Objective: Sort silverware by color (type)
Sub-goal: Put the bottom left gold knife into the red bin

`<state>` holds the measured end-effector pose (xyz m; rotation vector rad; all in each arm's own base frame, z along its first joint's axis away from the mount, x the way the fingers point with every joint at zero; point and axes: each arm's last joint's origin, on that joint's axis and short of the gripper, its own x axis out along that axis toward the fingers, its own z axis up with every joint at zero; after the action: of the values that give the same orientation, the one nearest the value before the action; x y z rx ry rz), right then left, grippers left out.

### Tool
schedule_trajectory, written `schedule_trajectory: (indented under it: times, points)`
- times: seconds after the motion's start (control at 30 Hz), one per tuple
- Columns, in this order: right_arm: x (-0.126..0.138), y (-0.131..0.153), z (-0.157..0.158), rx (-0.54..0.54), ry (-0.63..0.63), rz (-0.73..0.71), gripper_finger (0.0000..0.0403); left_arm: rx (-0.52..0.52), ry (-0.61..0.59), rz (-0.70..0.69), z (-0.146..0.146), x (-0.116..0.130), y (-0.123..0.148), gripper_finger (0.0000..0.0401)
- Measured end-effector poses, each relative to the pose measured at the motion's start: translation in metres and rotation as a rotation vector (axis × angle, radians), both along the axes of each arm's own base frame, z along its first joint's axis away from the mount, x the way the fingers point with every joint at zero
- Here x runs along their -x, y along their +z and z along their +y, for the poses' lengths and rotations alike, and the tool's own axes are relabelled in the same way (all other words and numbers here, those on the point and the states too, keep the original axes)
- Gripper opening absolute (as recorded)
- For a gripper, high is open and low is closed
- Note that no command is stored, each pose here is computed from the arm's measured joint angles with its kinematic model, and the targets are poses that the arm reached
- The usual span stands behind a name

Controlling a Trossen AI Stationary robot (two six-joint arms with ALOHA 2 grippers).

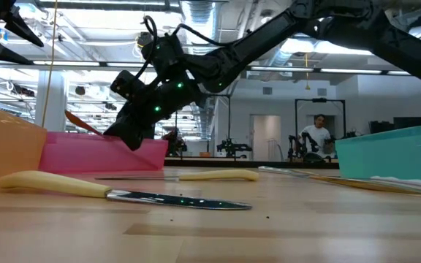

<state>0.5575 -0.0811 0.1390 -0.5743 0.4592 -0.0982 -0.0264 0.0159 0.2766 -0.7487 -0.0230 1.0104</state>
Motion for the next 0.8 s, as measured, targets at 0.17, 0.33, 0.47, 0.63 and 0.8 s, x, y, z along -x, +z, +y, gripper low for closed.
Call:
schedule_trajectory:
  times: [0.17,0.33,0.47,0.63,0.8]
  points:
    - [-0.0001,0.0002,0.0001,-0.014,-0.001,-0.005,0.0007,0.001,0.0,0.003,0.0,0.0001,-0.0003,0.0247]
    - [-0.0004,0.0,0.0001,-0.018,-0.004,-0.013,0.0013,0.002,-0.001,0.003,-0.0001,0.0001,-0.0004,0.0247]
    - [-0.0005,-0.0006,0.0019,-0.019,-0.001,-0.009,0.0014,0.004,-0.005,0.002,-0.0001,0.0,-0.0004,0.0247]
    - [-0.0011,-0.0005,0.0036,-0.019,0.001,-0.019,0.0015,0.005,-0.006,0.006,-0.0002,0.0001,-0.0006,0.0247]
    - [-0.0017,0.0001,0.0032,-0.073,-0.026,-0.05,0.0021,0.005,-0.006,0.006,-0.0002,0.0001,-0.0006,0.0247]
